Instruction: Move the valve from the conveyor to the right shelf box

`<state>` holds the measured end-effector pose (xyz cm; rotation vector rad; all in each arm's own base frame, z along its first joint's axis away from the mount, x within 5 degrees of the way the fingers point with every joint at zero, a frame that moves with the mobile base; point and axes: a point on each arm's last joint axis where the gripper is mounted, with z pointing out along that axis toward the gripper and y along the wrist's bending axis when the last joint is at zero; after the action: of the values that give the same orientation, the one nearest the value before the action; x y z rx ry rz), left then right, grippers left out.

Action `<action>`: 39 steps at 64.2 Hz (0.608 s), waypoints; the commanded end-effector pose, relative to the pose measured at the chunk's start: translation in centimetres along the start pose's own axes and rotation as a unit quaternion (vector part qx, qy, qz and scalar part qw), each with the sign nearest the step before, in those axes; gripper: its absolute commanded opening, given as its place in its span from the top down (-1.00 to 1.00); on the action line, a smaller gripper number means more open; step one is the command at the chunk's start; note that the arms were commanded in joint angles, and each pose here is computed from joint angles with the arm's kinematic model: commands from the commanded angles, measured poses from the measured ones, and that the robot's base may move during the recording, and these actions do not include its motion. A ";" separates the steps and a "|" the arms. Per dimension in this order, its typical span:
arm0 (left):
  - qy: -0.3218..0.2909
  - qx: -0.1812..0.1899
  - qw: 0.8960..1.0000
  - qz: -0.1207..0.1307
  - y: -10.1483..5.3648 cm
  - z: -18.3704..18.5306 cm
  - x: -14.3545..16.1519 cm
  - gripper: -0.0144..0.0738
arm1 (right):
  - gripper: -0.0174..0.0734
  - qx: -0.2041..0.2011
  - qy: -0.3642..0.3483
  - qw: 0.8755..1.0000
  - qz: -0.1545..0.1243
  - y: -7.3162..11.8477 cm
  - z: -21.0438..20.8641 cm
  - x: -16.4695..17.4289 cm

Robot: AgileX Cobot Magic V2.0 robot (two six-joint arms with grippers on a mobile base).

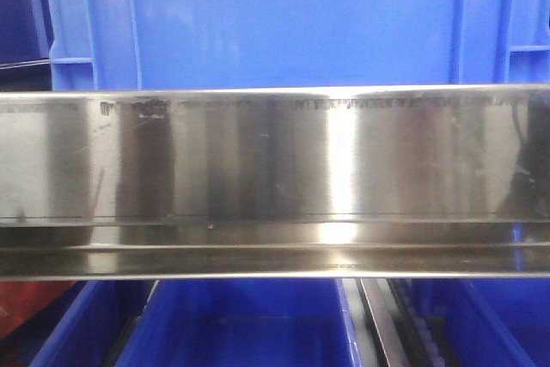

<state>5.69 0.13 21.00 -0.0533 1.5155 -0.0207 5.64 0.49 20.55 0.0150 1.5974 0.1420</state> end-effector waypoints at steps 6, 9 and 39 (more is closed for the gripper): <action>-0.012 0.000 1.000 0.000 0.0 -0.1 -0.2 0.93 | 0.95 0.002 -0.030 1.000 -0.004 0.0 0.0 -0.3; -0.012 0.000 1.000 0.000 0.0 -0.1 -0.2 0.93 | 0.95 0.002 -0.033 0.999 -0.004 0.0 0.0 -0.3; -0.012 0.000 1.000 0.000 0.0 -0.1 -0.2 0.93 | 0.95 0.001 -0.035 0.999 -0.005 0.0 0.0 -0.4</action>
<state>5.68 0.13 21.00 -0.0533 1.5141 -0.0207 5.64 0.46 20.82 0.0147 1.5512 0.1383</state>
